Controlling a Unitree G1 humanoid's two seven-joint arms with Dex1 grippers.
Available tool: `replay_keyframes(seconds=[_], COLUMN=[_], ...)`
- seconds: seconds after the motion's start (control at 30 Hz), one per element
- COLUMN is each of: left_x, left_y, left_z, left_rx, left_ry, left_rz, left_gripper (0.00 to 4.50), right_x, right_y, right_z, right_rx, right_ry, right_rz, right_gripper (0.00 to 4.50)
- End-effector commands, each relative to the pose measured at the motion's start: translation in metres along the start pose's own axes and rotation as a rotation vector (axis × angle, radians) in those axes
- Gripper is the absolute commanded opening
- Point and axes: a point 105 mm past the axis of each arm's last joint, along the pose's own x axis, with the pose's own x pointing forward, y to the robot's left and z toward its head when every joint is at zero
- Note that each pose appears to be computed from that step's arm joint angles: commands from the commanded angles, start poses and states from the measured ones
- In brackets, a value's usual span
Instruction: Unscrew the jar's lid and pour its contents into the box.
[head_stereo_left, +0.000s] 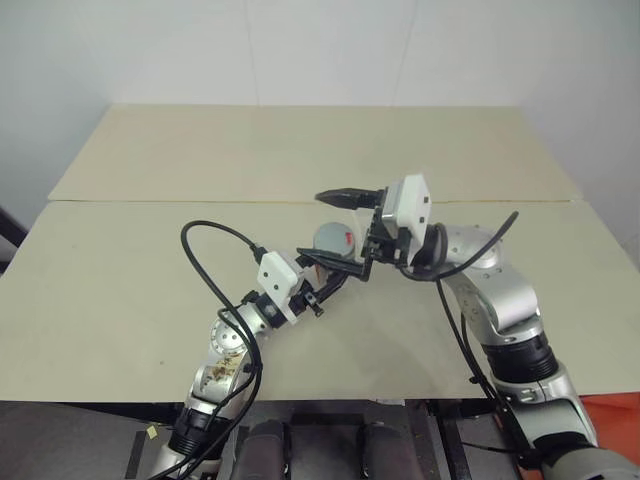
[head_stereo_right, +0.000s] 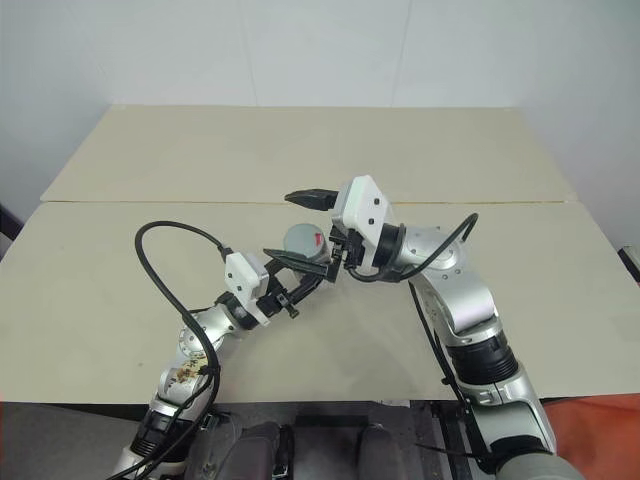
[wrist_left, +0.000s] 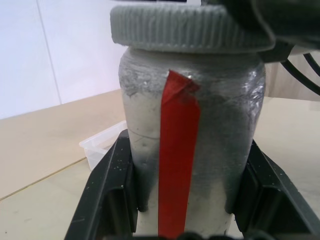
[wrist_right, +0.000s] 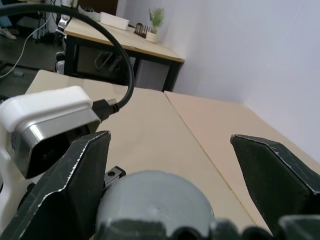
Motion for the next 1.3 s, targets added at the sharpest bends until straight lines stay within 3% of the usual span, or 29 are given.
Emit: replay_keyframes(seconds=[0.03,1.03,1.3], left_x=[0.002,-0.002,-0.003], left_y=[0.000,0.005,0.005], left_z=[0.010,0.006,0.006], left_rx=[0.014,0.006,0.011], left_ry=[-0.036,-0.041,-0.037], left_rz=[0.000,-0.008,-0.005], left_gripper=[1.98,1.98,1.98], right_x=[-0.002,-0.050,-0.052], right_y=[-0.002,-0.012,-0.009], right_z=[0.010,0.002,0.022], right_rx=[-0.040,-0.029,-0.020], right_ry=[-0.009,0.073,0.008], right_rz=[-0.010,-0.071,-0.034], right_gripper=[4.46,4.46,4.46])
